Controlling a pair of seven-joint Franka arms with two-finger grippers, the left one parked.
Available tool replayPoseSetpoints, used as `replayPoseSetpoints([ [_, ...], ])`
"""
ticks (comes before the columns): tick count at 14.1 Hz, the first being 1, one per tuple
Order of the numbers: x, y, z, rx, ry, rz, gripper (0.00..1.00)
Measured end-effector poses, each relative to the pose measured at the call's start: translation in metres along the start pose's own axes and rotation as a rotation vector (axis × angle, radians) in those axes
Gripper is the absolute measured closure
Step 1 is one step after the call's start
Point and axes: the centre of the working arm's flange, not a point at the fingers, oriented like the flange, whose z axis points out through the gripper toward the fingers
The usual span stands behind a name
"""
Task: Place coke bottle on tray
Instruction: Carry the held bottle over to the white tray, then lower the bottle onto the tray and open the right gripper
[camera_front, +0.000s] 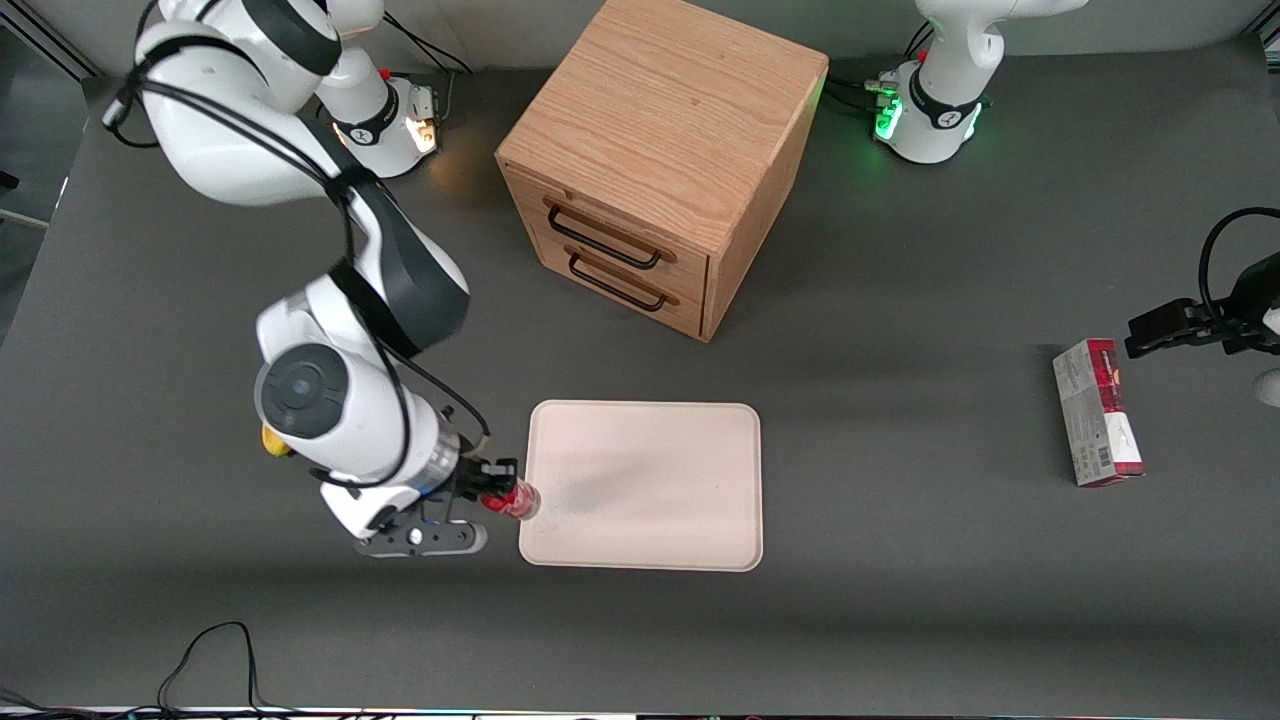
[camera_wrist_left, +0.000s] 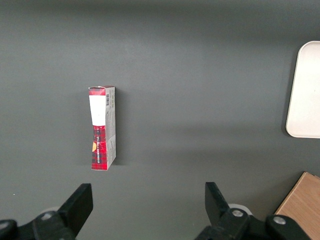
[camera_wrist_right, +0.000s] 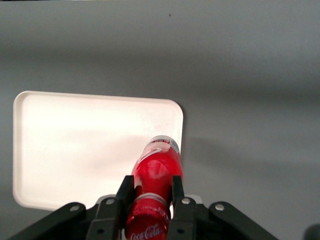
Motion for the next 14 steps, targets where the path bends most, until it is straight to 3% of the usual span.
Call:
replayPoseSetpoints([
  [4,0.006,-0.009,0.048,0.028,0.027,-0.018,0.65],
  [10,0.005,-0.012,0.089,0.003,0.035,-0.042,0.65],
  [11,0.005,-0.014,0.09,0.007,0.04,-0.044,0.59],
  [14,0.005,-0.018,0.089,0.016,0.054,-0.049,0.28],
])
